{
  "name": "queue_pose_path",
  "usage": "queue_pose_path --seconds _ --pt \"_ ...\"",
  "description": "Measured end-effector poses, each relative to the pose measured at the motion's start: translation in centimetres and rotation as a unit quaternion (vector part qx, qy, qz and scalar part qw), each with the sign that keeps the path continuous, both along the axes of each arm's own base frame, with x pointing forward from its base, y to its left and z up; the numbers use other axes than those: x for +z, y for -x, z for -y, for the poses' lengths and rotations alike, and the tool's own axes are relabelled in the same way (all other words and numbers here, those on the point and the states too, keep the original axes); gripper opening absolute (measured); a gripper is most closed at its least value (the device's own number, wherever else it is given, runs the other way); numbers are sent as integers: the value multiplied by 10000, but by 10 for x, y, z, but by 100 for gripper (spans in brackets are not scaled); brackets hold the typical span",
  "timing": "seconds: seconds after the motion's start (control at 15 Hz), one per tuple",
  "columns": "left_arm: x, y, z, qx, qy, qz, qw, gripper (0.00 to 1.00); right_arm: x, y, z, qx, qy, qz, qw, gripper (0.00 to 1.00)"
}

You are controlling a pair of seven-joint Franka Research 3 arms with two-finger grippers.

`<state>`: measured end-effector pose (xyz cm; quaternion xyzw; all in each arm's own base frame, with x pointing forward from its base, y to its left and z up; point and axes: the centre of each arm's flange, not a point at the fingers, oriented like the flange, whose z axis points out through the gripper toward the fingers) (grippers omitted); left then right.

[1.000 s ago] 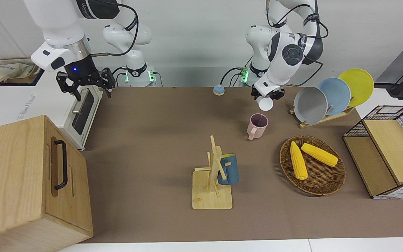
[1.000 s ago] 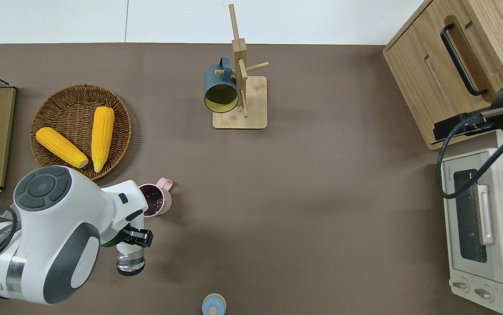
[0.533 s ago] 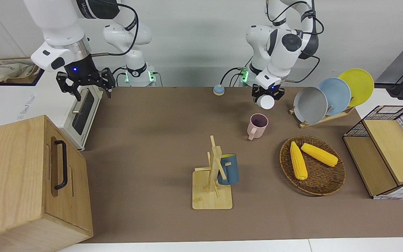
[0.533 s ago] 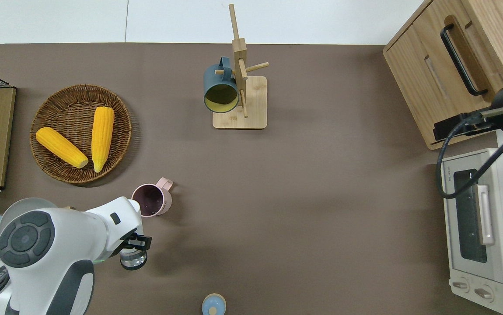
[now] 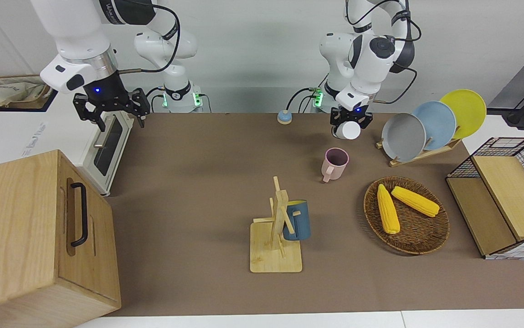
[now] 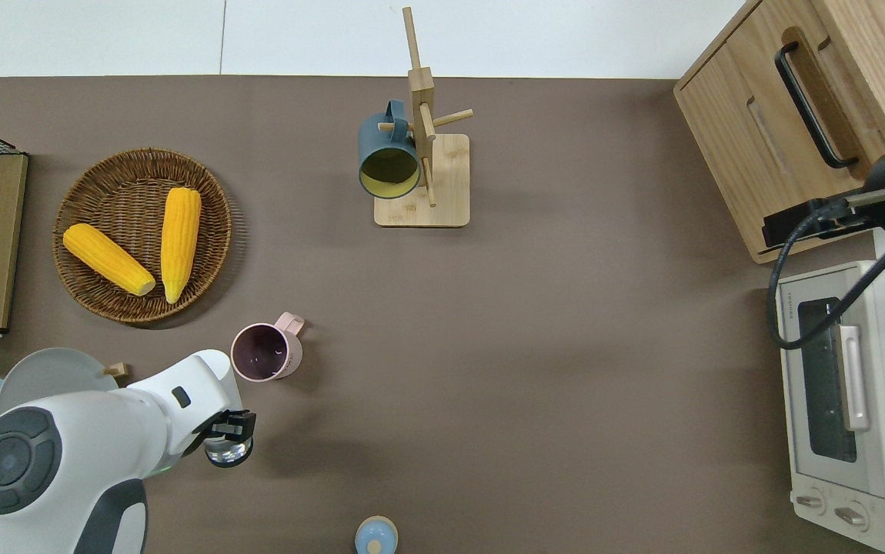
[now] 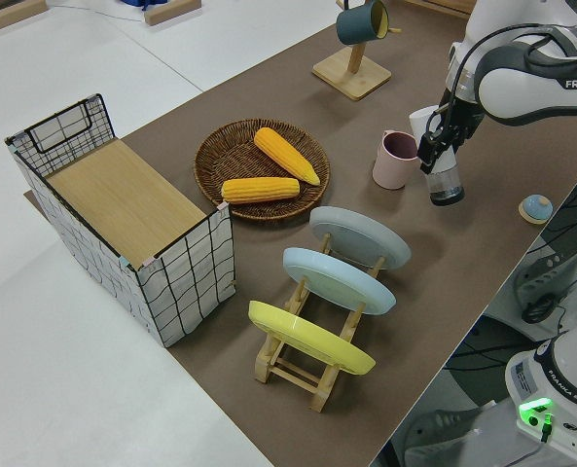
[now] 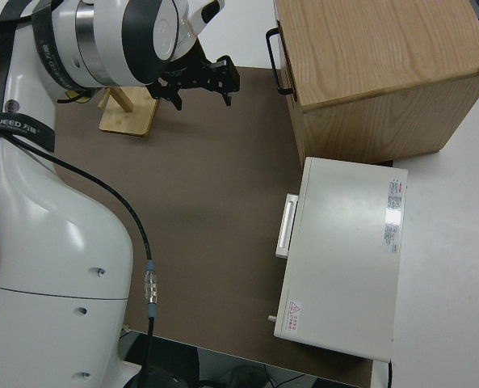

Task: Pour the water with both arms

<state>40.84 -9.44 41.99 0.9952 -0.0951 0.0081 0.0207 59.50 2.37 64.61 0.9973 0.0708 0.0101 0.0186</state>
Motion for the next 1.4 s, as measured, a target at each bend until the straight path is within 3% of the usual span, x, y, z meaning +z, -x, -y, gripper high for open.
queue_pose_path --seconds 0.33,0.67,1.0,1.27,1.4 --pt "11 -7 -28 359 88 565 9977 63 0 0 0 0 0 0 10000 99" --pt "40 -21 -43 744 209 1313 9883 63 0 0 0 0 0 0 10000 99" --pt "93 -44 -67 1139 194 1855 9758 63 0 0 0 0 0 0 10000 99" --pt "116 -78 -89 1351 36 2069 9690 63 0 0 0 0 0 0 10000 99" --pt "135 -96 -108 1488 -45 2242 9631 63 0 0 0 0 0 0 10000 99"
